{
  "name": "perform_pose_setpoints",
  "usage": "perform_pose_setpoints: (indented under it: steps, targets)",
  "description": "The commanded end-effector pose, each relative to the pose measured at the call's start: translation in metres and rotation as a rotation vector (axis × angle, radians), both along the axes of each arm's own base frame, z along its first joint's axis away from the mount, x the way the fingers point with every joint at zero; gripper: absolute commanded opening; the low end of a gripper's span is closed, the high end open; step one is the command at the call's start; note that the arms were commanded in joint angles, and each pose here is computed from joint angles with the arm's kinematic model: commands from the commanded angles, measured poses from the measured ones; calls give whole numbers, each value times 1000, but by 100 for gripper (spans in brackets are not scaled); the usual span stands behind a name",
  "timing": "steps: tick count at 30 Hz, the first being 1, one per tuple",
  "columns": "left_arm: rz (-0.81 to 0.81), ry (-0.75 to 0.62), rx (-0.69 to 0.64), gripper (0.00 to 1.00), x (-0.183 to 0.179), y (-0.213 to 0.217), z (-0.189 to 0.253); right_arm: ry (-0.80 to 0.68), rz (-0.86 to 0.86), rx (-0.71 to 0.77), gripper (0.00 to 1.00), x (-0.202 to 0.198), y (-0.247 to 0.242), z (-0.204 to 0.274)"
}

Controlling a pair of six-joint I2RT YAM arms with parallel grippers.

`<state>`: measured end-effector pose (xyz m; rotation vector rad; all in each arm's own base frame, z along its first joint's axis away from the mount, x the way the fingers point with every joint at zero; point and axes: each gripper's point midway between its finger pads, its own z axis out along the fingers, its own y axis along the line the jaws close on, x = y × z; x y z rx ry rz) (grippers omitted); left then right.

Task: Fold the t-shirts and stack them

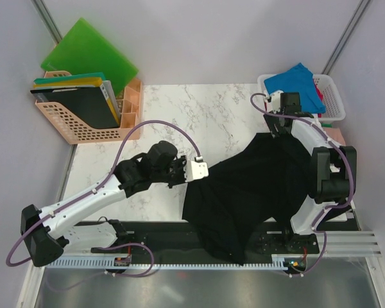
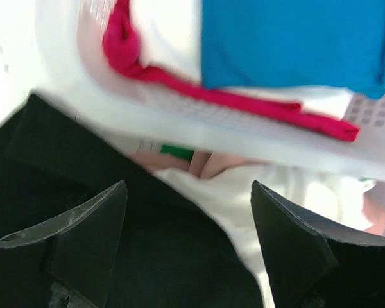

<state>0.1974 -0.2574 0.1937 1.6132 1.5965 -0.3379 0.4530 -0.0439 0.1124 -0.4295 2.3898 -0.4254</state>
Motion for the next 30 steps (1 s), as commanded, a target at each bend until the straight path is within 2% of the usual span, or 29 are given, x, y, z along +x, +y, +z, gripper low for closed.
perform_pose_setpoints:
  steps: [1, 9, 15, 16, 17, 18, 19, 21, 30]
  targets:
    - [8, -44, -51, 2, 7, -3, 11, 4, 26, 11, 85, -22, -1, 8]
    - [-24, -17, -70, 2, 6, -15, 12, 34, -19, -24, 85, -34, -32, 6]
    - [-24, -12, -76, 2, 6, -17, 14, 70, -21, -18, 85, -30, -33, -9]
    - [-24, -12, -73, 2, 6, -16, 12, 74, -22, -15, 81, -29, -32, -11]
    - [-24, -12, -73, 2, 6, -16, 12, 85, -21, -5, 73, -29, -31, -16]
    - [-23, -10, -69, 2, 6, -15, 10, 88, -18, 7, 59, -29, -29, -18]
    - [-21, -12, -67, 2, 6, -15, 10, 89, -16, 14, 31, -29, -27, -19]
    - [-21, -3, -59, 2, 5, -14, 5, 88, -19, 27, 0, -28, -25, -21]
    - [-38, 17, -47, 2, 6, -20, -4, 23, 9, 35, 0, -34, -21, 7]
